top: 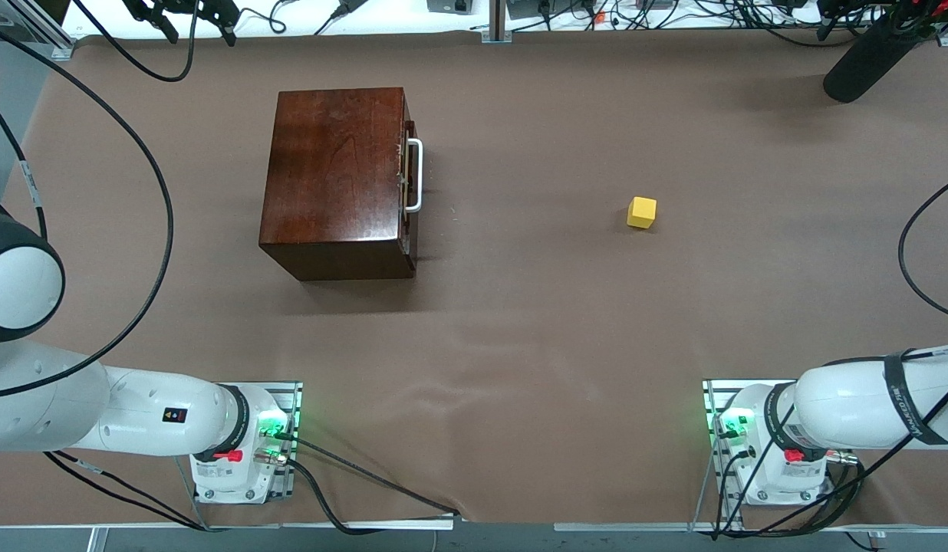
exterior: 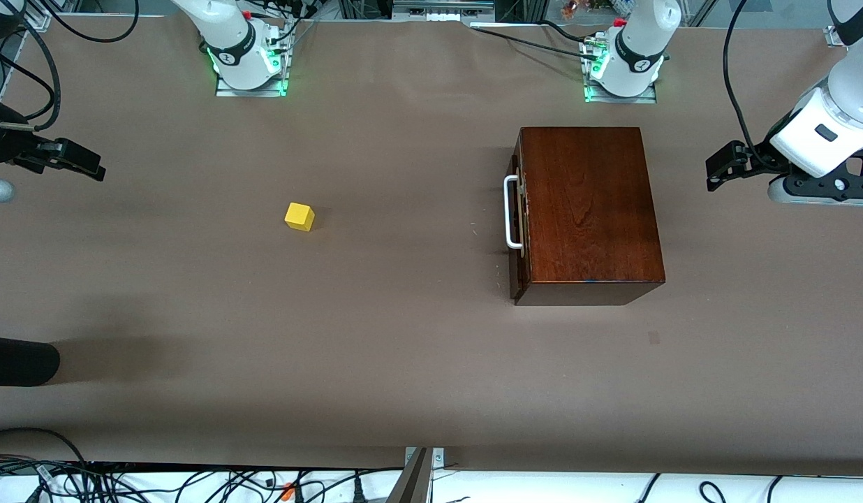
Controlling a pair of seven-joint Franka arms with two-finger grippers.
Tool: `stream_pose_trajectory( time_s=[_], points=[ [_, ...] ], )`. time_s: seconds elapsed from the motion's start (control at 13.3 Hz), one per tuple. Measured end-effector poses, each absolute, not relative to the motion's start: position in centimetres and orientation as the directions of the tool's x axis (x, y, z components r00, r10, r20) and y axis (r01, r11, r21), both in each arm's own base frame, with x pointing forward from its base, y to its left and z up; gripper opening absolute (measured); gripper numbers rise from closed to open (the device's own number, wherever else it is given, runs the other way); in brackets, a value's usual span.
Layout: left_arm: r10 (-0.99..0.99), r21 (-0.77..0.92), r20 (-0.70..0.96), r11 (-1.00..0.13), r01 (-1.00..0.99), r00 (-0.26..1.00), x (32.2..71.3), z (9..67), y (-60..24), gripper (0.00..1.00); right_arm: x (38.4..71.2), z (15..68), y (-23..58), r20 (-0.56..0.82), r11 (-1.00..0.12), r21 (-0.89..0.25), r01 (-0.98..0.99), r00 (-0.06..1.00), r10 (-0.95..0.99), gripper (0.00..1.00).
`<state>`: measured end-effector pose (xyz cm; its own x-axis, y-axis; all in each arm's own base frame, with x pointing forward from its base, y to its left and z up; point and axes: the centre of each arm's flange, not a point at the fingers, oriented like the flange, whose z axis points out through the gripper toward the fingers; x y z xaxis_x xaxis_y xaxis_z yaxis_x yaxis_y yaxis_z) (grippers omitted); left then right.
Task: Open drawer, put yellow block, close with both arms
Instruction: 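Move the left gripper toward the white drawer handle of the wooden box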
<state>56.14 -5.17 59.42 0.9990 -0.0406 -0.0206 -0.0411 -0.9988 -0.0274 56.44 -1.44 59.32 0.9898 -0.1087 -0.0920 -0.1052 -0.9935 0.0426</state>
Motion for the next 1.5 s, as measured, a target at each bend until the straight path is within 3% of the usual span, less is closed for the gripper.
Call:
stream_pose_trajectory(
  time_s=[1.05, 1.5],
  points=[
    [-0.046, -0.014, -0.034, -0.999, -0.047, 0.998, 55.9, 59.3, -5.7, 1.0, 56.4, 59.3, -1.4, -0.091, -0.994, 0.043, -0.105, 0.99, -0.109, 1.0],
    [-0.087, 0.049, -0.112, -0.995, -0.082, 0.99, 55.5, 56.3, -14.0, 1.0, 56.4, 59.4, -1.4, -0.09, -0.994, 0.042, -0.104, 0.99, -0.108, 1.0]
  ],
)
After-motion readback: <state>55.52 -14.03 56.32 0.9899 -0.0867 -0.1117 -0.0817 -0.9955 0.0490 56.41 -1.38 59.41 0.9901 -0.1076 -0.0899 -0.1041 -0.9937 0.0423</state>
